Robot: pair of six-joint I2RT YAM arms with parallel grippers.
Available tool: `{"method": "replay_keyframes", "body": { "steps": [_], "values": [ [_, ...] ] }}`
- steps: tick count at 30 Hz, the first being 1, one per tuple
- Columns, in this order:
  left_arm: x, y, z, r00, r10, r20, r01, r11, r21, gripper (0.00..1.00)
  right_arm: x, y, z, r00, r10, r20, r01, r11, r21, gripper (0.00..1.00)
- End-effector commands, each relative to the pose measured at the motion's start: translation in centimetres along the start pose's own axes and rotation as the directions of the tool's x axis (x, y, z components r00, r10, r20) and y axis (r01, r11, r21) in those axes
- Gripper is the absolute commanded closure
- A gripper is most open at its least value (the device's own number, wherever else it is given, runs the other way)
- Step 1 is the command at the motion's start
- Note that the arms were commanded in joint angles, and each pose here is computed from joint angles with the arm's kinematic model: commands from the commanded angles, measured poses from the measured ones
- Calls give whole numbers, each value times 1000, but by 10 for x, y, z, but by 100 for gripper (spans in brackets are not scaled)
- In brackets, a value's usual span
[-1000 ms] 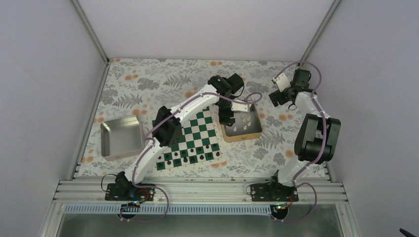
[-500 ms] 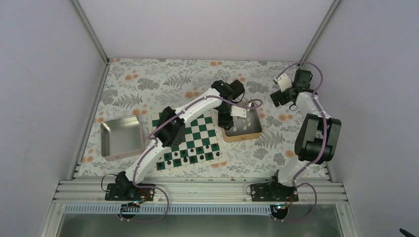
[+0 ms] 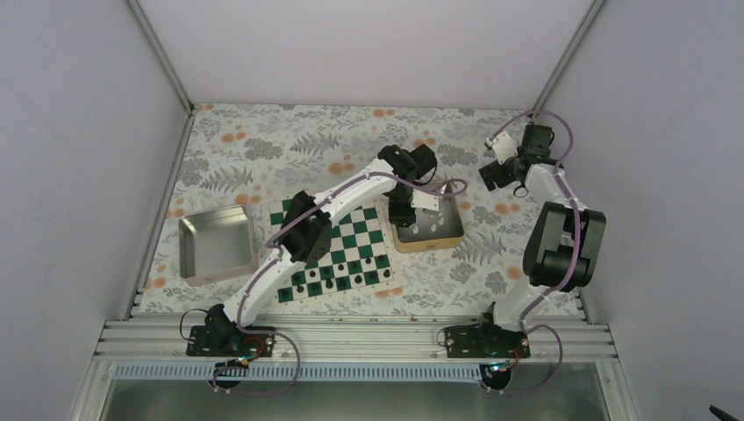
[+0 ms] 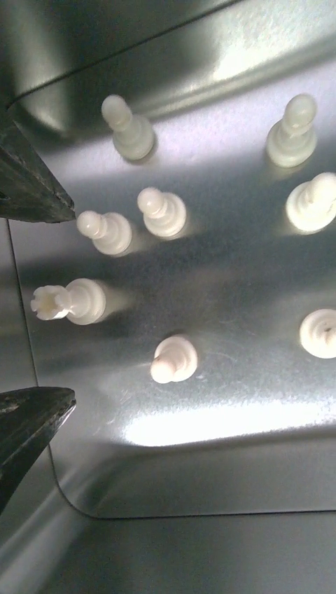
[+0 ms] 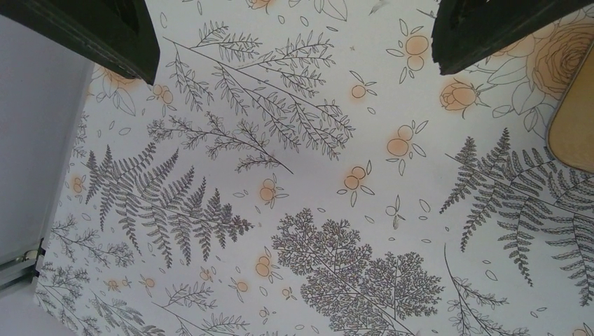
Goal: Set up the chess pieces on the board
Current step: Pick up the chess piece from the storage box.
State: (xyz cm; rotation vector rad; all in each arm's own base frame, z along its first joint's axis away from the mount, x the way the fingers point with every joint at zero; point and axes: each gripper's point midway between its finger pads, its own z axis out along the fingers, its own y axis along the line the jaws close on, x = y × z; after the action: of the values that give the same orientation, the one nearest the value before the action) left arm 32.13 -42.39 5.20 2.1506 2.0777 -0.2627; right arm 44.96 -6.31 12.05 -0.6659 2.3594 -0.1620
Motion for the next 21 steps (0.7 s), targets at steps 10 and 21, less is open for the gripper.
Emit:
{"method": "replay_keyframes", "body": {
  "steps": [10,21],
  "values": [
    [-6,7,4,998,50,-50,-54,995,-84,53,-1,2,-9,1000,-3,14,3,1000,-17,0],
    [-3,4,4,993,56,-99,-68,991,-113,60,2,5,-8,1000,-11,2,11,999,-35,0]
  ]
}}
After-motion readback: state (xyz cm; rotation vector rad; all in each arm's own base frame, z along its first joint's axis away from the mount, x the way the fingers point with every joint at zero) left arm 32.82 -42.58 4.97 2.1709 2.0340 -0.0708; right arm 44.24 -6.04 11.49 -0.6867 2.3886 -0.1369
